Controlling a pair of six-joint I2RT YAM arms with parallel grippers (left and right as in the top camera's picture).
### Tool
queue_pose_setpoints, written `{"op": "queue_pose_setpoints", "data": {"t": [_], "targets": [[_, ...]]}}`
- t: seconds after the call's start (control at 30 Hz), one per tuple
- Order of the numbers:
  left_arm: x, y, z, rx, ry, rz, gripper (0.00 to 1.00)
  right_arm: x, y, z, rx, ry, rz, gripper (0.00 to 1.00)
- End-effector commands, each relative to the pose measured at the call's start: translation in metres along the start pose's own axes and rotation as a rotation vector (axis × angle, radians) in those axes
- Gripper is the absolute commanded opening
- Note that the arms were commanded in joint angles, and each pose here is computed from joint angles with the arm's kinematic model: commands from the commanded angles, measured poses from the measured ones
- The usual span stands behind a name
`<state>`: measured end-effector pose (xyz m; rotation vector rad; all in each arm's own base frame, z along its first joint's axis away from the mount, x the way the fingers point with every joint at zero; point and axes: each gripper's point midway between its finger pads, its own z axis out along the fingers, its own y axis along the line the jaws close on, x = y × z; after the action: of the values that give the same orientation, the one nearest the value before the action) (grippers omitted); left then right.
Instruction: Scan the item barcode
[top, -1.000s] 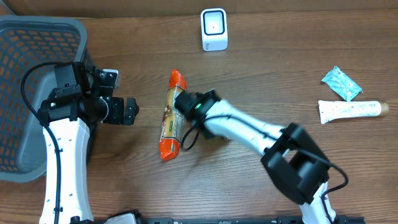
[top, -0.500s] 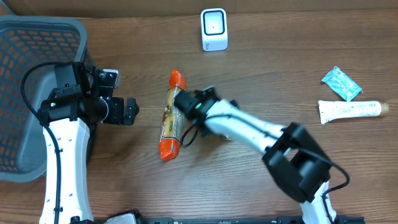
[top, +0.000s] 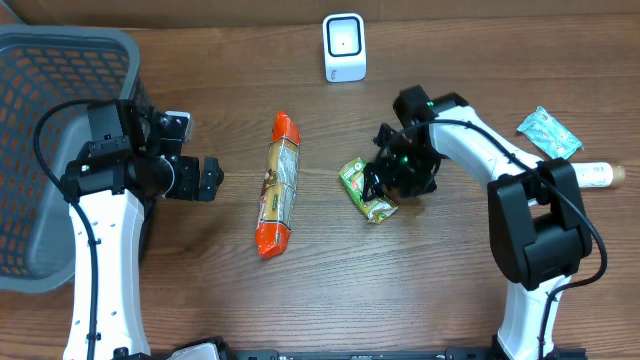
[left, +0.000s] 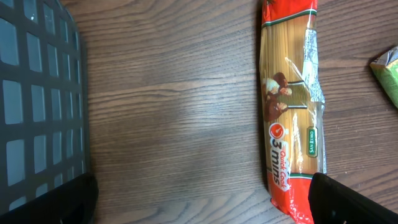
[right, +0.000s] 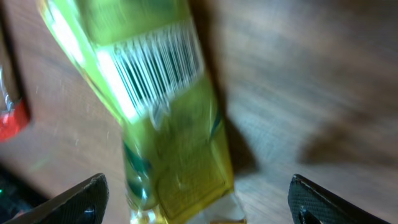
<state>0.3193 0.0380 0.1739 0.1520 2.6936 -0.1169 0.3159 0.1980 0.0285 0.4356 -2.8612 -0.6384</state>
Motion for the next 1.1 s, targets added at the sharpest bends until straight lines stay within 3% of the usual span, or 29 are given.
{"op": "queue_pose_setpoints", "data": {"t": [0.0,0.2,0.3,0.43,0.57,0.73,0.87,1.07], "targets": [[-0.006,-0.001,-0.002,0.005,-0.013,0.023,1.00,0.019,0.022,0.006,-0.185,0.024,-0.043,0.90],[-0.006,-0.001,-0.002,0.005,-0.014,0.023,0.99,0.019,0.036,0.022,-0.314,-0.005,-0.018,0.81],[-0.006,-0.001,-0.002,0.005,-0.014,0.023,0.99,0.015,0.037,0.025,-0.323,-0.022,-0.004,0.64],[-0.006,-0.001,-0.002,0.005,-0.014,0.023,1.00,0.012,0.037,0.024,-0.323,-0.036,-0.013,0.52],[-0.006,-0.001,-0.002,0.005,-0.013,0.023,0.99,0.006,0.039,0.020,-0.324,-0.051,-0.024,0.33],[-0.006,-0.001,-0.002,0.005,-0.013,0.023,1.00,-0.005,0.046,0.001,-0.307,-0.097,-0.030,0.26],[-0.006,-0.001,-0.002,0.005,-0.013,0.023,1.00,-0.013,0.023,-0.028,-0.028,-0.183,0.049,0.24],[-0.006,-0.001,-0.002,0.005,-0.013,0.023,1.00,-0.004,-0.023,-0.062,0.569,-0.344,0.201,0.20]]}}
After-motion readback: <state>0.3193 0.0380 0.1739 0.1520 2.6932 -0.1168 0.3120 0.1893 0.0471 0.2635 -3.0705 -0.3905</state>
